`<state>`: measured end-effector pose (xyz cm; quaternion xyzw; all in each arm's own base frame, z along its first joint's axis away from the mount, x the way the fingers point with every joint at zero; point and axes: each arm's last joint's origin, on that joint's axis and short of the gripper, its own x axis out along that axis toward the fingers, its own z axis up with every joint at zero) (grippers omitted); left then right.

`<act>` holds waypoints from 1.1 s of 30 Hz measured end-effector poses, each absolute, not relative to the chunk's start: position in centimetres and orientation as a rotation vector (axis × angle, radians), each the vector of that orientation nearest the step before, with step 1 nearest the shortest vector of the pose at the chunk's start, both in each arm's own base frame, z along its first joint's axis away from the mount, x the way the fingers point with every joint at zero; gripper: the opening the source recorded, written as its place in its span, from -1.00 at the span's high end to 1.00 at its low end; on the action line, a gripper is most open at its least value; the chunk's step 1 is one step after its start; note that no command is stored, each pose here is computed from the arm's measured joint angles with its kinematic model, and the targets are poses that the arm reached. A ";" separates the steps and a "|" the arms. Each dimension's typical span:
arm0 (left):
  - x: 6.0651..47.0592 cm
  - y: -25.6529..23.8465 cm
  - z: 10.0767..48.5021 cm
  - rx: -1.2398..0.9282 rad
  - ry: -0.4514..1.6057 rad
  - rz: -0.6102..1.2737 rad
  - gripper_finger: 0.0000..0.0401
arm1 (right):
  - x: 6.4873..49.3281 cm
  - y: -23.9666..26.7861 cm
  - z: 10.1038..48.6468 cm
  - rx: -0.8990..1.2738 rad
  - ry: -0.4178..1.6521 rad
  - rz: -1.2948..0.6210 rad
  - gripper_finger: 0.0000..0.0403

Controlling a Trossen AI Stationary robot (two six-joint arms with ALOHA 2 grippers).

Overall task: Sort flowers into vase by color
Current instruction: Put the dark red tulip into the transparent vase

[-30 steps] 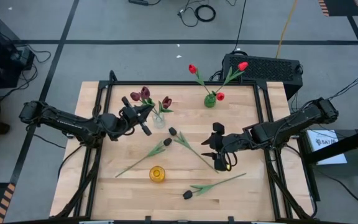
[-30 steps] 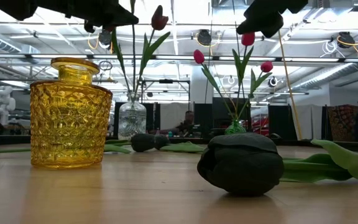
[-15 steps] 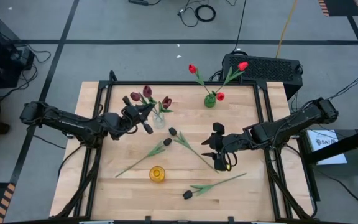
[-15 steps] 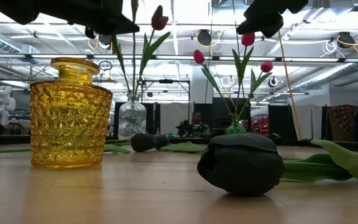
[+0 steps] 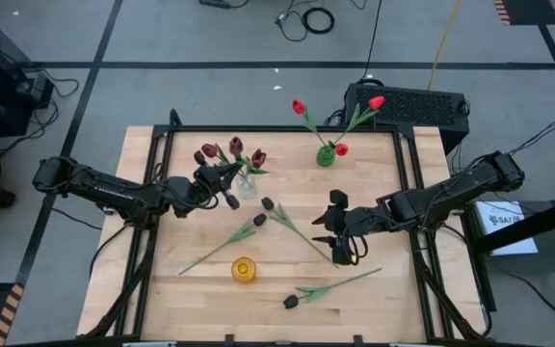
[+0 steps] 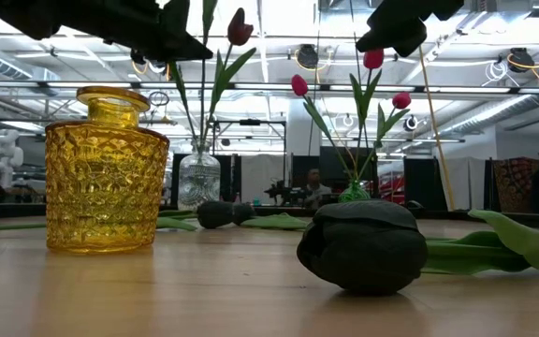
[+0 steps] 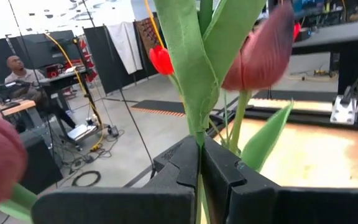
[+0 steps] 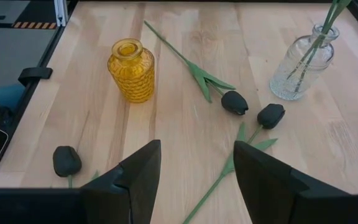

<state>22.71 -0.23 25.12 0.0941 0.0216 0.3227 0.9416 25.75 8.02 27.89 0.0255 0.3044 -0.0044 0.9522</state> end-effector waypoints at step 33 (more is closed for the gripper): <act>21.3 -2.2 25.5 0.236 0.154 0.617 0.21 | 25.7 8.0 27.8 0.051 0.631 -0.011 0.04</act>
